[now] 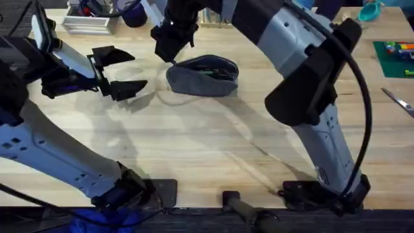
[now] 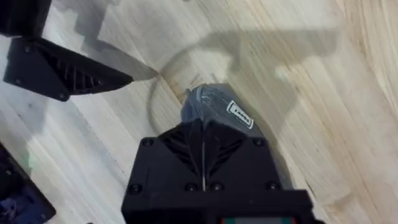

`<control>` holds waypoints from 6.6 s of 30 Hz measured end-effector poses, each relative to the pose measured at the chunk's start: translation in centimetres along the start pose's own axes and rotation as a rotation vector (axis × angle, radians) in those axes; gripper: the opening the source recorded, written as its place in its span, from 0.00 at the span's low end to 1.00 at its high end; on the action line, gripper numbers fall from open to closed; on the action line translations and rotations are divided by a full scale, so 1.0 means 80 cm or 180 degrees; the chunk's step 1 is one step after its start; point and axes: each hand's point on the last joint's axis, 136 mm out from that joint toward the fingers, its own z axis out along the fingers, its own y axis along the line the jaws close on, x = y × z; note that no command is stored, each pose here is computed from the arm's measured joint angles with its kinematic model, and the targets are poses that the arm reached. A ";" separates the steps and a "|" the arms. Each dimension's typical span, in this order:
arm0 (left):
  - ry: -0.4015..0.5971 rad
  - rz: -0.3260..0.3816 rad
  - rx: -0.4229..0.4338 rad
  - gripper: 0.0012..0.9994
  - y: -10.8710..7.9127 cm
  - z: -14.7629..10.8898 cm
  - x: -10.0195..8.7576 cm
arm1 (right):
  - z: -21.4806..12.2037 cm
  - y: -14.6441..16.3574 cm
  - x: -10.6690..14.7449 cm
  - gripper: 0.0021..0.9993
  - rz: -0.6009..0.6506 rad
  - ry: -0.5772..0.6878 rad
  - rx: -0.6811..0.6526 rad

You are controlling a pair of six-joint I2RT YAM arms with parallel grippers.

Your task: Unzip the bag, pick up the pens from the table one at a time and place them inside, then zip the bag closed.

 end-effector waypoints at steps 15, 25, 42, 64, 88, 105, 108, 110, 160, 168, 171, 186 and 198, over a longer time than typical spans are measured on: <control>-0.0179 -0.0088 -0.0047 0.99 0.003 0.000 -0.012 | -0.002 0.000 -0.001 0.03 0.0000 -0.0012 0.0008; -0.0210 -0.0024 0.0082 0.99 -0.004 0.018 -0.020 | -0.002 0.000 -0.001 0.03 0.0000 -0.0013 0.0009; -0.0071 0.0236 0.0711 0.92 -0.048 0.092 -0.031 | -0.002 0.000 -0.001 0.03 0.0000 -0.0015 0.0008; 0.0098 0.0174 0.0811 0.58 -0.052 0.109 -0.024 | -0.002 0.000 -0.001 0.03 0.0000 -0.0014 0.0009; 0.0103 0.0170 0.0812 0.04 -0.052 0.109 -0.024 | -0.004 0.001 0.006 0.03 0.0036 0.0066 -0.0004; 0.0100 0.0185 0.0819 0.04 -0.052 0.110 -0.024 | -0.008 -0.033 0.025 0.03 0.0635 0.0227 0.0414; 0.0100 0.0185 0.0819 0.04 -0.052 0.110 -0.024 | -0.009 -0.035 0.028 0.03 0.0698 0.0247 0.0458; 0.0100 0.0185 0.0819 0.04 -0.052 0.110 -0.024 | -0.009 -0.036 0.028 0.03 0.0717 0.0252 0.0477; 0.0100 0.0204 0.0812 0.04 -0.051 0.110 -0.024 | -0.004 -0.048 0.012 0.03 0.0622 0.0080 0.0538; 0.0120 0.0208 0.0816 0.04 -0.051 0.110 -0.022 | 0.024 -0.064 0.028 0.03 0.0709 0.0183 0.0506; 0.0127 0.0203 0.0819 0.04 -0.052 0.110 -0.022 | 0.027 -0.066 0.033 0.03 0.0735 0.0204 0.0480; 0.0122 0.0200 0.0821 0.04 -0.052 0.111 -0.023 | 0.000 -0.064 0.031 0.03 0.0743 0.0109 0.0472; 0.0122 0.0200 0.0822 0.04 -0.052 0.111 -0.023 | -0.006 -0.070 0.043 0.03 0.0777 -0.0085 0.0463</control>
